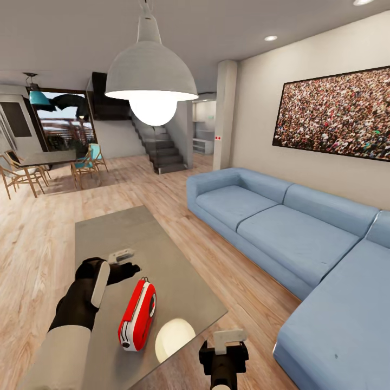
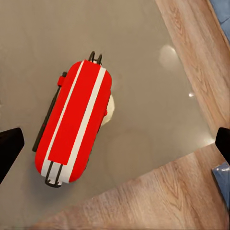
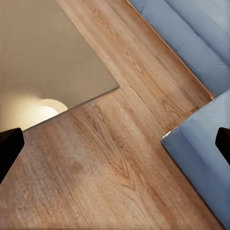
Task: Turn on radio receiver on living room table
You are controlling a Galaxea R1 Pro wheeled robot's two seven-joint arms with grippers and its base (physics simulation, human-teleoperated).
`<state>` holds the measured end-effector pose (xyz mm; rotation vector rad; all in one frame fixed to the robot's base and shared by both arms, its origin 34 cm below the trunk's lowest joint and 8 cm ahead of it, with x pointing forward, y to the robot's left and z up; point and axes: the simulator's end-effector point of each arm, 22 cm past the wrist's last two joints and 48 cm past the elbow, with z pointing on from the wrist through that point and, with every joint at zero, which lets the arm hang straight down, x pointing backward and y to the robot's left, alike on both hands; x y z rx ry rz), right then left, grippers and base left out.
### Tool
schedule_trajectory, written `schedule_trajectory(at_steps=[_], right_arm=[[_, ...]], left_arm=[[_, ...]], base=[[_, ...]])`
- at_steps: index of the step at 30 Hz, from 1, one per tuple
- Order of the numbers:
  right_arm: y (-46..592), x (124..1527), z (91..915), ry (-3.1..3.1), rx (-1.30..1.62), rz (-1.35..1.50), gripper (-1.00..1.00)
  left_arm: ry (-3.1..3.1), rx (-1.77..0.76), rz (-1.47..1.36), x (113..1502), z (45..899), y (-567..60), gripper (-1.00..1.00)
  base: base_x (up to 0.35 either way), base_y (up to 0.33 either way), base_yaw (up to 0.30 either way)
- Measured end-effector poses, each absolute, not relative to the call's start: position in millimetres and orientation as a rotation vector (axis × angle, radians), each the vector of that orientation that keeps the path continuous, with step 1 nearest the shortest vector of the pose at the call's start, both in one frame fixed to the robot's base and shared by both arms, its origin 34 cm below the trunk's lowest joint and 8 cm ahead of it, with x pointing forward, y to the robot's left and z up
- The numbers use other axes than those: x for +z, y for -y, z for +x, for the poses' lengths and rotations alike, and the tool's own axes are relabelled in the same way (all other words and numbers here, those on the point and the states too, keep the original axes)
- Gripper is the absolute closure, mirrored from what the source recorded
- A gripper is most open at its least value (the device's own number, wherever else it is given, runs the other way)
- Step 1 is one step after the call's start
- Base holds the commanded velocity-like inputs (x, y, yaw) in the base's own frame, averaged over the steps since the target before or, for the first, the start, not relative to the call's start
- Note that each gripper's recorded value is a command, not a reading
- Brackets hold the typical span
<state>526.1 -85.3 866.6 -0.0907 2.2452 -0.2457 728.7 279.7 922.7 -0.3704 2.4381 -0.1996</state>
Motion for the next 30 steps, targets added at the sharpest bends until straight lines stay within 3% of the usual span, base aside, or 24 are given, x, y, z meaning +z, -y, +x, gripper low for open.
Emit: schedule_trajectory(at_steps=[13, 30], right_arm=[[85.1, 865.5, 525.7, -2.247, -0.247, -0.092, -1.0], [85.2, 865.0, 525.4, -2.249, -0.248, -0.094, -1.0]], left_arm=[[-2.48, -0.17, -0.424, 913.9, 730.1, -312.4, -1.0], [-2.605, -0.206, -0.442, 867.3, 711.6, -299.5, -1.0]], base=[[0.0, 0.0, 0.0], [0.0, 0.0, 0.0]])
